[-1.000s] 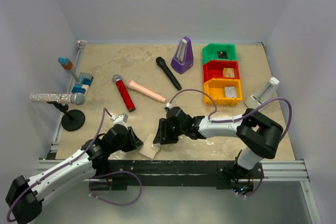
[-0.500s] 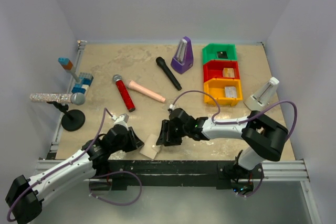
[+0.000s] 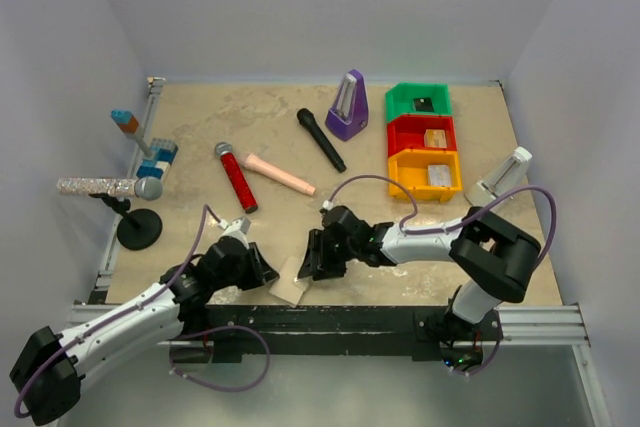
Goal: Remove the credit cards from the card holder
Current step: Move the card holder to the center of the board.
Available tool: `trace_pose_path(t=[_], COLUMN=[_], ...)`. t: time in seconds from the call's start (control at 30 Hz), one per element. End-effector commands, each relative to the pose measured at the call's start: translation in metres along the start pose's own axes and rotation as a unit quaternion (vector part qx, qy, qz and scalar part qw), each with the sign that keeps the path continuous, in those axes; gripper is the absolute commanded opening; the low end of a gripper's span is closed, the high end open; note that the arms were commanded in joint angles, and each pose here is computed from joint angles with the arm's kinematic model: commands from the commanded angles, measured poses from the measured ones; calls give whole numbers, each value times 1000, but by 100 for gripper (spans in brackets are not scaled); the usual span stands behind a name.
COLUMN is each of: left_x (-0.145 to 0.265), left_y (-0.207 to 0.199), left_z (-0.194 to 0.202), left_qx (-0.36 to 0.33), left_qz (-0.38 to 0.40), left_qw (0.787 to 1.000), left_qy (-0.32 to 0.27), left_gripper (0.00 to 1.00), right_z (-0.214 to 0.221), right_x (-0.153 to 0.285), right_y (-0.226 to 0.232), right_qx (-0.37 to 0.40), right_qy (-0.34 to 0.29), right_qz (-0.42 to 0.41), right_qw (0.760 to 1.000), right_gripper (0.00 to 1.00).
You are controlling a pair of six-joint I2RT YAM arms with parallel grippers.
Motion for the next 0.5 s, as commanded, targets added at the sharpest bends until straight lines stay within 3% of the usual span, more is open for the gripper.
trace_pose_path(t=[0.0,0.47], left_x=[-2,-13], left_y=[6,-27], left_z=[7,-1], left_qx=[-3,-27], left_qz=[-6,22], left_qw=[1000,999], left_qy=[30,30], left_gripper=[25,24], right_z=[-8,-38], right_x=[0,19], right_y=[-1,-17], right_qx=[-12,-15], right_qy=[-20,-62], right_qz=[-23,-25], right_qw=[999,998], right_gripper=[51,46])
Point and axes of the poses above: each gripper's point midway between its finger pads, its own x axis back along the fingers, its own y axis along the line the jaws close on, z = x × y, the point moved 9 cm from there along x, back along the fingers, and after that the axes turned 15 degrees about x, right-handed, at the moved point
